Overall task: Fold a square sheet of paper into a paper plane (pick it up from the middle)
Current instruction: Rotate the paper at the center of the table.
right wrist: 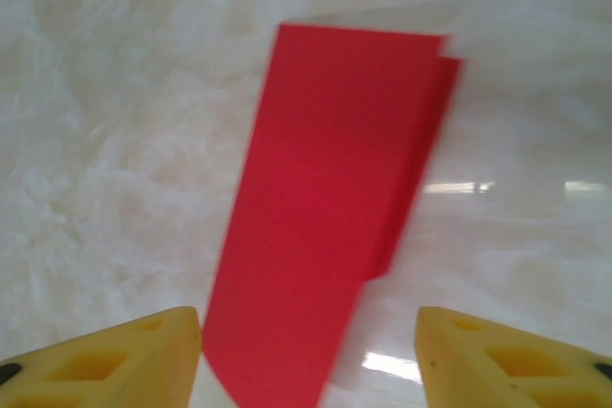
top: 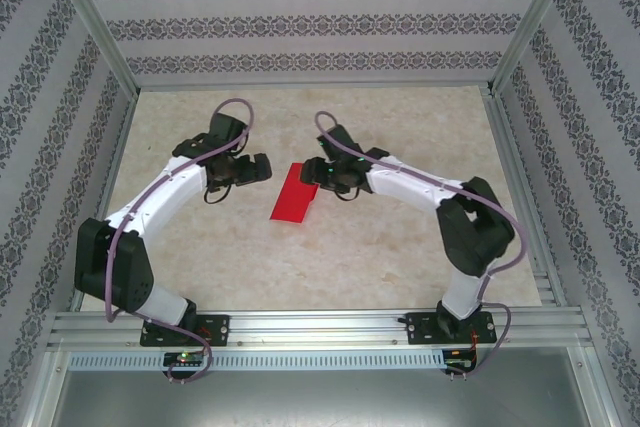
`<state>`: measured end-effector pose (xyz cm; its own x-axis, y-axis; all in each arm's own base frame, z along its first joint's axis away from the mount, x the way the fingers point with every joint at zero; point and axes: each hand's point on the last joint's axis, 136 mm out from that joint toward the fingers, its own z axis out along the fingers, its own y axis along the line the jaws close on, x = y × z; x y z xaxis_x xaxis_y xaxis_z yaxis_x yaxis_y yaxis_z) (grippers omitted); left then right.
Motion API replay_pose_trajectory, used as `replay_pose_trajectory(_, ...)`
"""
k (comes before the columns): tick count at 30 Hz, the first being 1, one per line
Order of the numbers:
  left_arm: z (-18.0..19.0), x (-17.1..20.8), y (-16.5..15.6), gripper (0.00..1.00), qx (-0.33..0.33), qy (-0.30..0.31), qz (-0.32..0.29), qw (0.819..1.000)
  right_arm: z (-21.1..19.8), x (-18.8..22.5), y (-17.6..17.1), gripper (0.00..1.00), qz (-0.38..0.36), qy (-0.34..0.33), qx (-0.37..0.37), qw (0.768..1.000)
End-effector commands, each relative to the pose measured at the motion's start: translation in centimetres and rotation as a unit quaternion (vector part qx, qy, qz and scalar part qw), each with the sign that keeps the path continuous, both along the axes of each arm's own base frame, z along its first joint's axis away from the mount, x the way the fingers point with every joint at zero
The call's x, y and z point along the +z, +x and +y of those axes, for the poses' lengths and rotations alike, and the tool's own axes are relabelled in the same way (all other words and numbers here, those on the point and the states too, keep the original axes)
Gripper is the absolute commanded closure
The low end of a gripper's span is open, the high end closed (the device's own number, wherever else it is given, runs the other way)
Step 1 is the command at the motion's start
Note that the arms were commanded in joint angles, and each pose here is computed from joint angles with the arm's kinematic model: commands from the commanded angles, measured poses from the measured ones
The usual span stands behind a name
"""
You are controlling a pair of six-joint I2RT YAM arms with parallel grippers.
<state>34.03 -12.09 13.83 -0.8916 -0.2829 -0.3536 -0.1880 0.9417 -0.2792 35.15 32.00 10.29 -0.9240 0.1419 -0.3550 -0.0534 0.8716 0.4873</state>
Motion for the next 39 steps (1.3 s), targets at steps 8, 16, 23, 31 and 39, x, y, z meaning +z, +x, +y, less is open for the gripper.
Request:
replay_pose_trajectory(8,2.9,-0.7,0.7,0.00,0.057,-0.063,-0.001,0.996,8.8,-2.8,0.0,0.44,0.047,0.014,0.052,0.997)
replay_pose_trajectory(16,3.0,-0.9,0.3,0.00,0.063,-0.097,0.001,0.993,10.0,-6.9,-1.9,0.44,0.081,-0.034,0.102,0.991)
replay_pose_trajectory(23,2.2,-0.3,0.5,0.00,0.049,-0.124,-0.001,0.991,8.6,-9.6,-5.0,0.44,0.105,-0.079,0.160,0.978)
replay_pose_trajectory(31,0.8,-0.5,0.8,0.06,0.032,-0.161,0.000,0.986,2.6,-10.1,-9.4,0.45,0.111,-0.133,0.268,0.948)
replay_pose_trajectory(39,-3.3,-0.2,1.5,0.33,-0.023,-0.241,-0.001,0.970,2.9,-2.0,-5.4,0.44,0.024,0.020,0.144,0.989)
